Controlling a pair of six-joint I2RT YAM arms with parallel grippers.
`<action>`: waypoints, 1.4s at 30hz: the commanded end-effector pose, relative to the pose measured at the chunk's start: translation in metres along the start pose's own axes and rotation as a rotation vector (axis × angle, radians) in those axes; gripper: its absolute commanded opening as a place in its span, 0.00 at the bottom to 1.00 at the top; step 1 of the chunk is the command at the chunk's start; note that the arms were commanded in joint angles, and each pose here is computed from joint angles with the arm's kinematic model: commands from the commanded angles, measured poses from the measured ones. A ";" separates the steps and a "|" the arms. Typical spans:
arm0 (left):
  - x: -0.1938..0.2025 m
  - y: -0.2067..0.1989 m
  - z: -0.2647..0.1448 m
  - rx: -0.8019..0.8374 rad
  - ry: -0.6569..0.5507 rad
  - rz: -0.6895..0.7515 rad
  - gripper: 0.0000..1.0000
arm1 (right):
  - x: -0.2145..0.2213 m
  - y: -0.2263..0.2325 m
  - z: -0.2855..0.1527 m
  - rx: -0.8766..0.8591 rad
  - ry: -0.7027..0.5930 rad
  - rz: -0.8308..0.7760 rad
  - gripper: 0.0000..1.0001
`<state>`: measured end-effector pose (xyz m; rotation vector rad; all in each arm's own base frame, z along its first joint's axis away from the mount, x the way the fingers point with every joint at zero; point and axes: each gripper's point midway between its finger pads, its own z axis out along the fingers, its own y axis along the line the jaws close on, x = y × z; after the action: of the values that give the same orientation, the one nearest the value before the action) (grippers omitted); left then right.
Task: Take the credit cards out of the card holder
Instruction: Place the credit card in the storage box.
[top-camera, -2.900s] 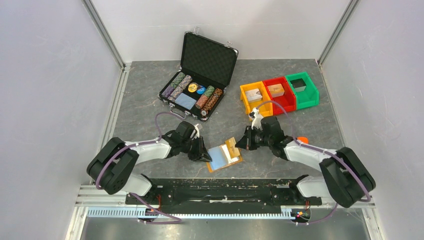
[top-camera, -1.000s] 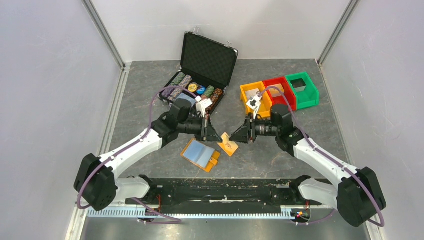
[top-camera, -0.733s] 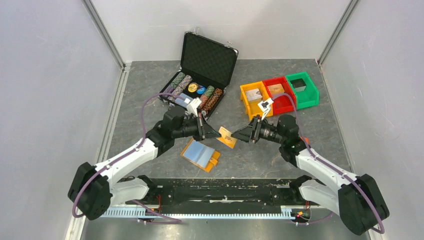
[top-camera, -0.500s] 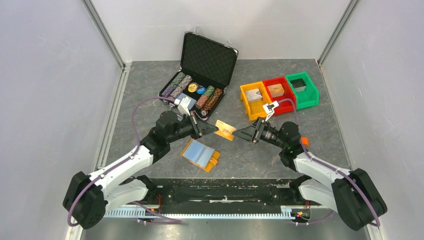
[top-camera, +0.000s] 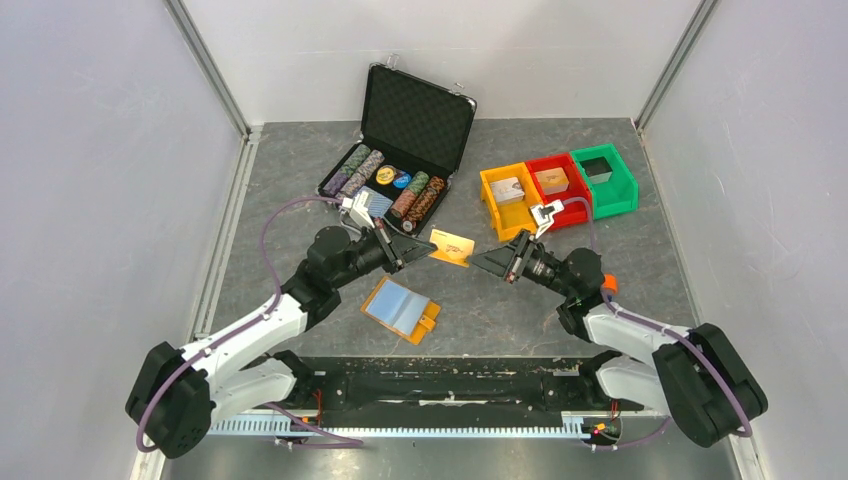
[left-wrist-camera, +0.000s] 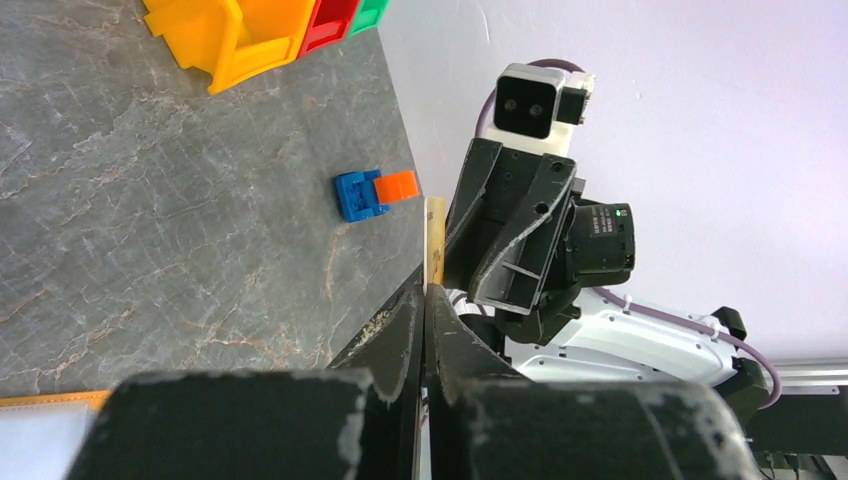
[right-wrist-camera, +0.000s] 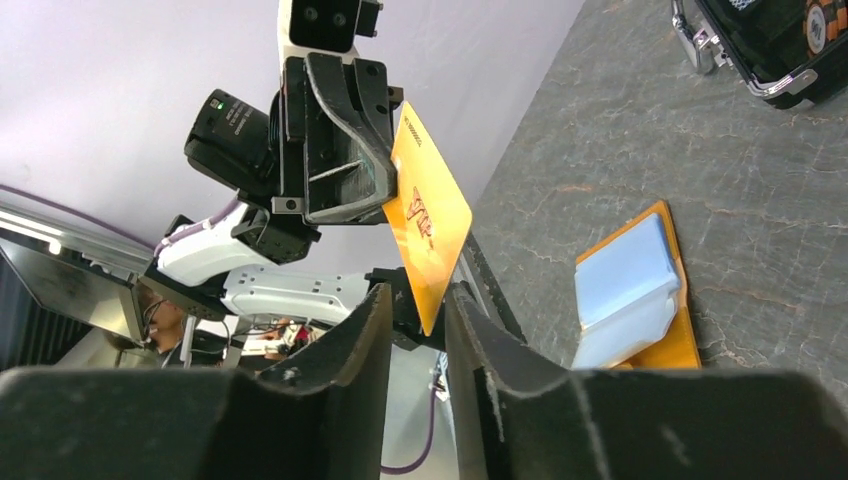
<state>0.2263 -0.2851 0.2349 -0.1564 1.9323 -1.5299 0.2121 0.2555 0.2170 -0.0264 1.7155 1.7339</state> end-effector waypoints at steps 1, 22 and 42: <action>-0.010 -0.016 0.002 0.065 -0.051 -0.030 0.02 | -0.009 0.016 0.001 -0.068 -0.049 -0.011 0.21; 0.003 0.024 -0.046 -0.262 0.086 0.296 1.00 | -0.162 -0.058 -0.031 0.450 0.063 -0.460 0.00; -0.009 0.036 -0.074 -0.396 0.132 0.528 1.00 | -0.282 -0.182 -0.140 0.870 0.249 -0.316 0.00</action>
<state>0.1971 -0.2099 0.1982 0.1950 2.2026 -0.8699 0.4586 -0.0060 0.1969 -0.0923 2.2272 0.6935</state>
